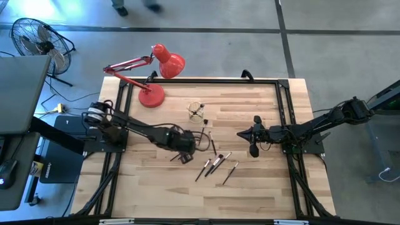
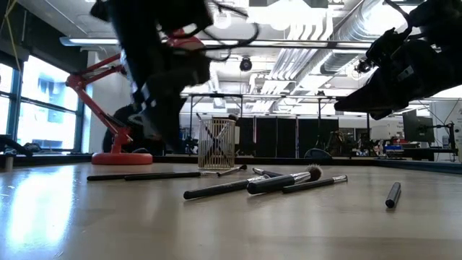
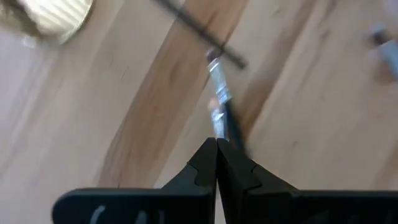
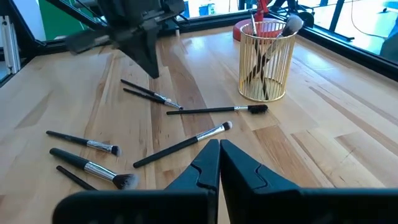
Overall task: Put items in baskets/containers
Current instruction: Put the black foundation brush into the gold pen holder
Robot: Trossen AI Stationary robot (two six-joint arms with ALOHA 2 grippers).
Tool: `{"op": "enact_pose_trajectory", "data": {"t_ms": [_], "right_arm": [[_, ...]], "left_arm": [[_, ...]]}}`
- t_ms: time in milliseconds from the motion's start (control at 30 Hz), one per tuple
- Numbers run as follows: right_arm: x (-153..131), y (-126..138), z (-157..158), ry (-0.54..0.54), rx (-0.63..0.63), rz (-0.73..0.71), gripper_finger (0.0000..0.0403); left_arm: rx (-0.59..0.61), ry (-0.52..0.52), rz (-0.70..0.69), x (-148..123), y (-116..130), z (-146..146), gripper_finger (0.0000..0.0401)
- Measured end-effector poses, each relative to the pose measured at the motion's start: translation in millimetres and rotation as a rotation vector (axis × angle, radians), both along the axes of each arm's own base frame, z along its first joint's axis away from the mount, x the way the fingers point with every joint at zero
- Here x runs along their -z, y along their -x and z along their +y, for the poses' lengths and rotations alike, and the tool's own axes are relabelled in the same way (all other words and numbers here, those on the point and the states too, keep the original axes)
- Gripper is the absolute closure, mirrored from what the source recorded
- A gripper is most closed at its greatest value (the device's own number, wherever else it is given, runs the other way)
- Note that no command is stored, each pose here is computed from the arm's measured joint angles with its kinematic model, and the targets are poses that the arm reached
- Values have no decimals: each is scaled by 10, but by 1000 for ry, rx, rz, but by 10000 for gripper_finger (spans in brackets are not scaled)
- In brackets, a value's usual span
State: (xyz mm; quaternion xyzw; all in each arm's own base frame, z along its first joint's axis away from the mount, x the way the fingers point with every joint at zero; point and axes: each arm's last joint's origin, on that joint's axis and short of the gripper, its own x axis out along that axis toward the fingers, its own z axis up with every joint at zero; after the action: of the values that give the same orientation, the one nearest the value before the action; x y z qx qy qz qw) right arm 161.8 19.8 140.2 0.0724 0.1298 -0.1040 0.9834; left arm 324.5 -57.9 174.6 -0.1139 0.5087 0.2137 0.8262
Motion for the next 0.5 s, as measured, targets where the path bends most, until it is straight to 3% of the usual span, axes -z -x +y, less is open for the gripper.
{"op": "enact_pose_trajectory", "data": {"t_ms": [200,400,500], "right_arm": [[0,0,0,-1,0,0,398],[-128,-66,22,-76,-15,-93,401],[-296,-236,70,-21,-29,-89,402]], "left_arm": [[11,55,-56,181,260,44,401],[50,-8,-84,95,520,112,401],[43,-38,-115,31,602,142,401]]}}
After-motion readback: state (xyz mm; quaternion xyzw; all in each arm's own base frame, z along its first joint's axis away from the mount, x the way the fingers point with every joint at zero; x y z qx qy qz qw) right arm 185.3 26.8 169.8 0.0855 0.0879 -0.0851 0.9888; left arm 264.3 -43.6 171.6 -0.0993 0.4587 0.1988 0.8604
